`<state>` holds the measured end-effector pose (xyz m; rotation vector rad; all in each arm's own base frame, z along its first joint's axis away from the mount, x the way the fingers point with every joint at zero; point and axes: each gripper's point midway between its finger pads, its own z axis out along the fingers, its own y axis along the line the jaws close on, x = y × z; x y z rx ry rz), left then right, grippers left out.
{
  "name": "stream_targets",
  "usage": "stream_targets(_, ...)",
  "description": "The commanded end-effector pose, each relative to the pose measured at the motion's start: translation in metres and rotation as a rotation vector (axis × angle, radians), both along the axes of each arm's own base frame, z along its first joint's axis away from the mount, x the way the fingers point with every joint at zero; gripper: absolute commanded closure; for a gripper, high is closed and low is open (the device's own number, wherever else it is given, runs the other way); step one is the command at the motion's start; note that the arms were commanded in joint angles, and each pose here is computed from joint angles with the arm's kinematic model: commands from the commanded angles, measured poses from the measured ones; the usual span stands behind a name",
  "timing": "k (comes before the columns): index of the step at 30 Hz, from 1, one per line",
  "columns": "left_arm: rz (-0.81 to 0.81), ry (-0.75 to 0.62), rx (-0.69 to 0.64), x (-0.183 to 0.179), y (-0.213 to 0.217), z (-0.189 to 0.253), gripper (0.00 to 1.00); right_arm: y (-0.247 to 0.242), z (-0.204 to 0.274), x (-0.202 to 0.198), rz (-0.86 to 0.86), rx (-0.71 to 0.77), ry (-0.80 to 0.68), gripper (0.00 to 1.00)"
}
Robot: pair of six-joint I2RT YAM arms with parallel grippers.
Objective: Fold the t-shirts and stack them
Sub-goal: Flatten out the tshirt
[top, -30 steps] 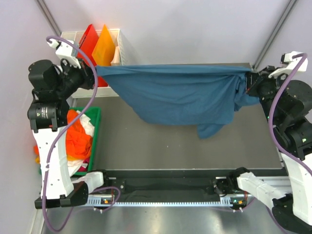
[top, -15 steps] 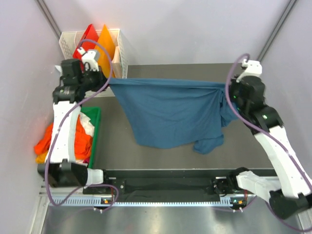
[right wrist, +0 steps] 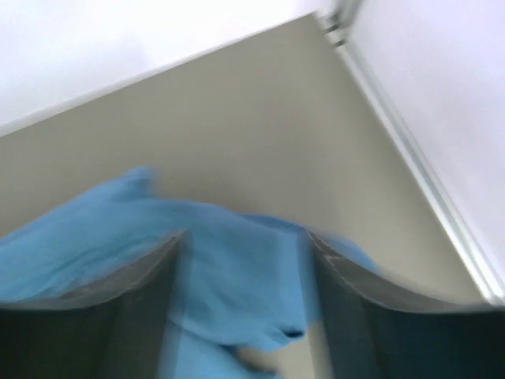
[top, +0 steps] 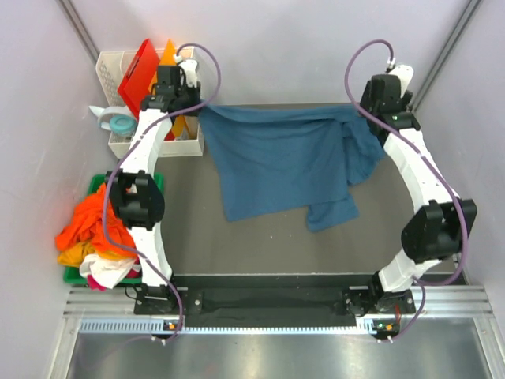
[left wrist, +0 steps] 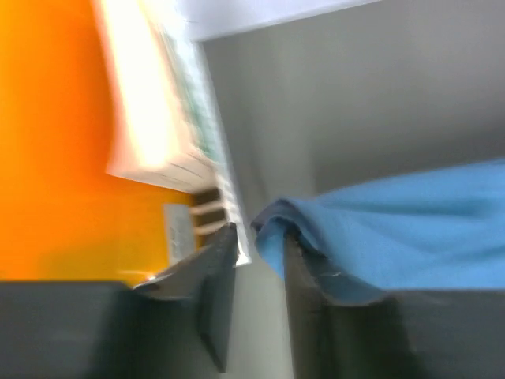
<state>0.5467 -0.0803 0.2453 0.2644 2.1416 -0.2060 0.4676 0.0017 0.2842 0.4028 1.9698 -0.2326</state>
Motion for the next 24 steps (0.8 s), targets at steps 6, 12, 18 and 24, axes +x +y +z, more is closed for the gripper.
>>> stream_targets(6, 0.108, -0.14, 0.142, 0.002, 0.016, 0.045, 0.11, -0.022, 0.047, 0.004, -0.108, -0.021, -0.149, 0.0)
stream_targets(12, 0.0, -0.082, 0.094, -0.068, 0.0, 0.027, 0.02, 0.018, 0.051, -0.038, 0.004, -0.019, -0.187, 0.0)
stream_targets(18, -0.22, 0.023, 0.079, -0.17, -0.049, -0.016, 0.08, 0.07, 0.016, -0.081, 0.12, -0.012, -0.126, 0.0)
stream_targets(24, -0.342, 0.256, 0.066, -0.233, -0.074, -0.09, 0.13, 0.101, -0.029, -0.114, 0.161, 0.013, -0.038, 0.01)
